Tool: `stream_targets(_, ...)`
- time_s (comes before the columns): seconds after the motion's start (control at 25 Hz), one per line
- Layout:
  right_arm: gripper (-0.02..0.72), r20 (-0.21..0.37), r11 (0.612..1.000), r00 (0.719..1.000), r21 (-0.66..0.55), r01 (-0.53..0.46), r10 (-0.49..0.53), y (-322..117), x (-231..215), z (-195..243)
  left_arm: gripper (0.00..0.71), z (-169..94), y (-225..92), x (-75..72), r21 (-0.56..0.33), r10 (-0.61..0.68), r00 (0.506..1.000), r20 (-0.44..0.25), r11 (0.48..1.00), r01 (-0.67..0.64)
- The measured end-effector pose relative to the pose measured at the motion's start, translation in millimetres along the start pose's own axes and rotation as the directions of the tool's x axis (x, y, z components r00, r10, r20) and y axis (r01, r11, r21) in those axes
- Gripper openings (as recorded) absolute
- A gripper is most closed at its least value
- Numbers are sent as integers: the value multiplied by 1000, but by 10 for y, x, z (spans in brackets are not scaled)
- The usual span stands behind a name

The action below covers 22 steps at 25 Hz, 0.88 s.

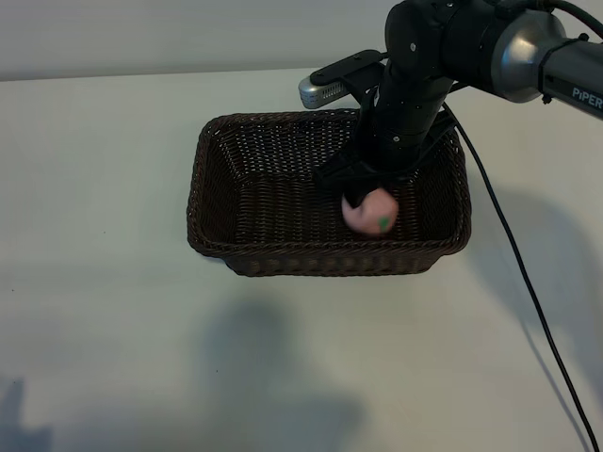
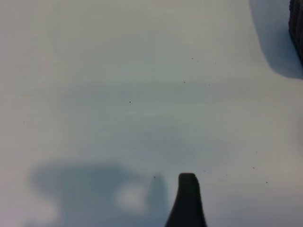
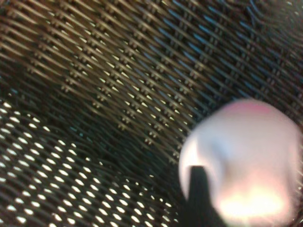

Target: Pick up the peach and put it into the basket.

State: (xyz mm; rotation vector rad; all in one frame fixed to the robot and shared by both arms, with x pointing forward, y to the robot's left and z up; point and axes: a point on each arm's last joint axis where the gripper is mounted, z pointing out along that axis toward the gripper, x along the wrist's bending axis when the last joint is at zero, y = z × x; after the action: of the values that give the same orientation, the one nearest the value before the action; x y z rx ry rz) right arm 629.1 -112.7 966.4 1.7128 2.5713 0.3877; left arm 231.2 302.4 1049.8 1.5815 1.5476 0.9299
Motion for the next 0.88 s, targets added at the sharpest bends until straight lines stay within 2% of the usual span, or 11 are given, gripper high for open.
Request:
stream_targets(0.08,658,-1,1000,1000,1,0,0,0,1,-2,592,0,0,0,0,0,1000,0,1000,0)
stream_targets(0.2,704,-1,1000,1000,7,0,0,-4,1,-5,592,0,0,0,0,0,1000,0,1000,0)
stream_targets(0.4,671,-2,1000,1000,-1,2,-2,11,10,-69,592,0,0,0,0,0,1000,0,1000,0)
stream_targets(0.6,622,-7,999,1000,-30,15,-15,115,50,-362,592,0,0,0,0,0,1000,0,1000,0)
stream_targets(0.88,603,-8,997,1000,-67,24,-25,226,82,-613,592,0,0,0,0,-6,1000,0,1000,6)
